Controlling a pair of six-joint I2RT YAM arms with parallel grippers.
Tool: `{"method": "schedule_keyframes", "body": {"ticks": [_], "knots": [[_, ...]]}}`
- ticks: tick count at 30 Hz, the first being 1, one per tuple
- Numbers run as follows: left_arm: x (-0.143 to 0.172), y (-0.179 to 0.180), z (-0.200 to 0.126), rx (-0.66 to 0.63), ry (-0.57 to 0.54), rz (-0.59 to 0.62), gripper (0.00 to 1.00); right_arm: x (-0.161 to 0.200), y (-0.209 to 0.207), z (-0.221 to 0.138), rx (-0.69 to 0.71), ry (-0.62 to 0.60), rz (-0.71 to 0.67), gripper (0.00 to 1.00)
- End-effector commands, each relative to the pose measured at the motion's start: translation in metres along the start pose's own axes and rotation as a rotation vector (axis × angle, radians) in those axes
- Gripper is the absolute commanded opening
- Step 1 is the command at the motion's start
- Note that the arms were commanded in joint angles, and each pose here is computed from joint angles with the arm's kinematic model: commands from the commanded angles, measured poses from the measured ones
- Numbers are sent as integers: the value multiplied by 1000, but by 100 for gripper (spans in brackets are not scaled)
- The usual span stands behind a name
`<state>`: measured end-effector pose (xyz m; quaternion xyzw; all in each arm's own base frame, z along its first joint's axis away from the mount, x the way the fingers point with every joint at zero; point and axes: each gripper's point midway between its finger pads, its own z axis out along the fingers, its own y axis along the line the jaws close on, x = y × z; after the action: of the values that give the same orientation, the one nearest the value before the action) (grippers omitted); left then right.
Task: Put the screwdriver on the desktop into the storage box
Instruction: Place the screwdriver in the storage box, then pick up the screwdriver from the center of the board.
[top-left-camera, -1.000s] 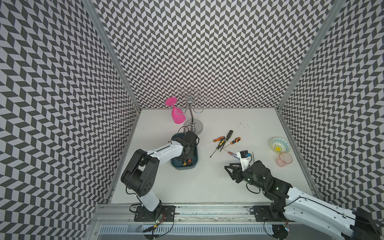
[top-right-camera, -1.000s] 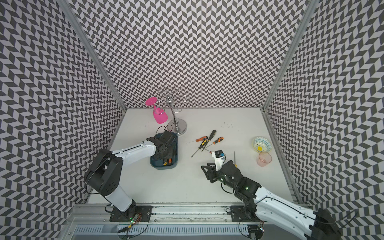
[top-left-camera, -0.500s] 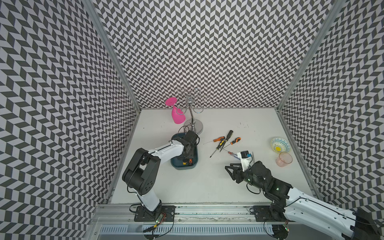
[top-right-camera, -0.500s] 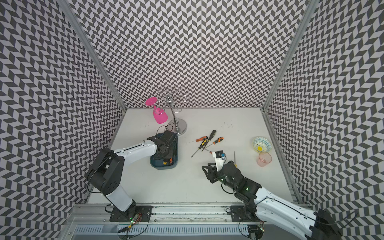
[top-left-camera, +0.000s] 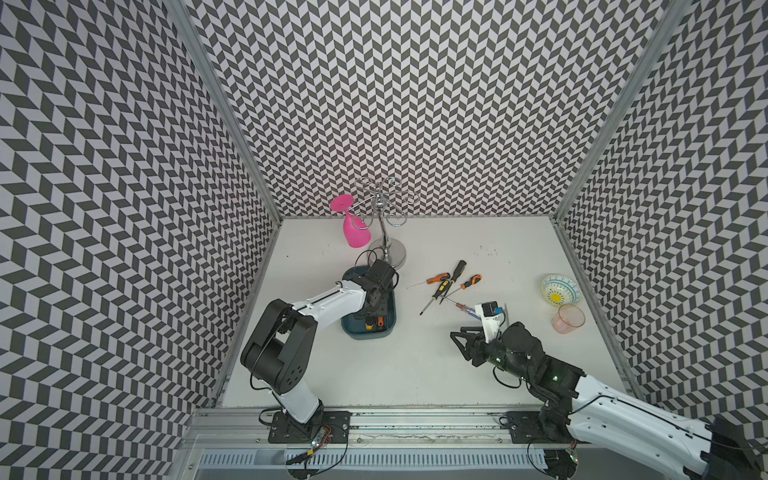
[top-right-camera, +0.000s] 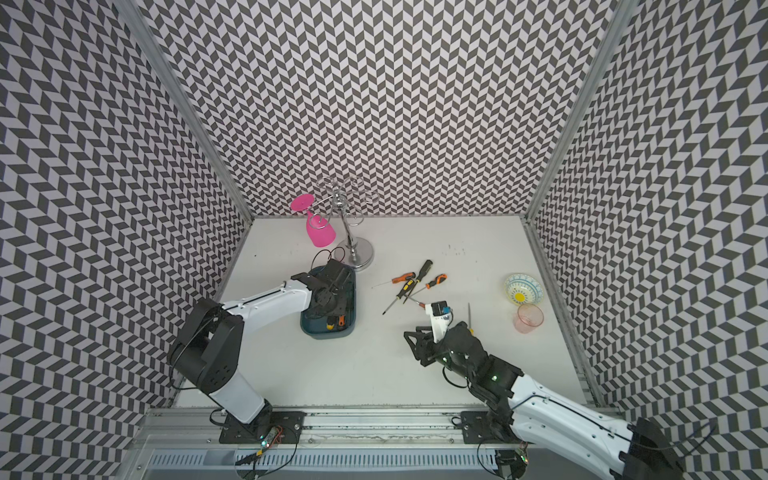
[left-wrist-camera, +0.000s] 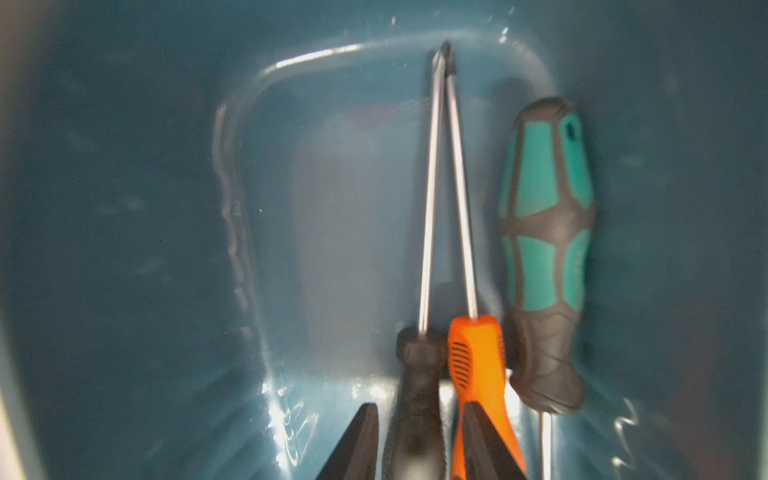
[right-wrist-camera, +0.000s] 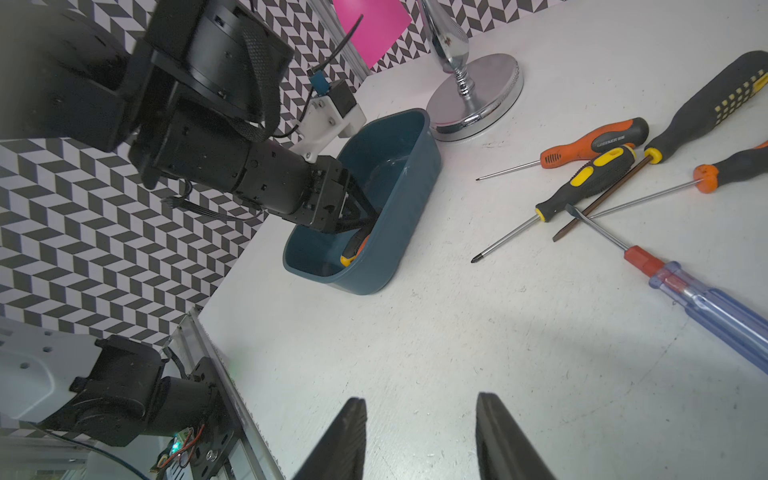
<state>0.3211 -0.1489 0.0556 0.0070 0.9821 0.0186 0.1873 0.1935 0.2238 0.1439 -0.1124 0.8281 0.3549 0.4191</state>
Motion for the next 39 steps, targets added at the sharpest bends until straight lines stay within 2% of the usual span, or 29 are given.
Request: {"method": "schedule_keyframes", "body": {"ticks": [1,9,17,26,32,39], "knots": [[-18,-7,-22,64,-64,-29,38,-11,-1,-3,23,-41,12,51],[-28,-15,-55,171,-151,-48,39,-18,-14,-2,115,-42,14,54],[-25,-36,-96,423,-277,-51,42,-26,-28,1,196,-33,41,54],[-4,-70,-134,681,-359,-3,45,-30,-60,3,313,2,103,54],[14,-100,-147,792,-374,64,46,-26,-99,-3,447,38,171,54],[38,-139,-149,880,-342,148,47,-15,-145,-18,622,73,282,57]]}}
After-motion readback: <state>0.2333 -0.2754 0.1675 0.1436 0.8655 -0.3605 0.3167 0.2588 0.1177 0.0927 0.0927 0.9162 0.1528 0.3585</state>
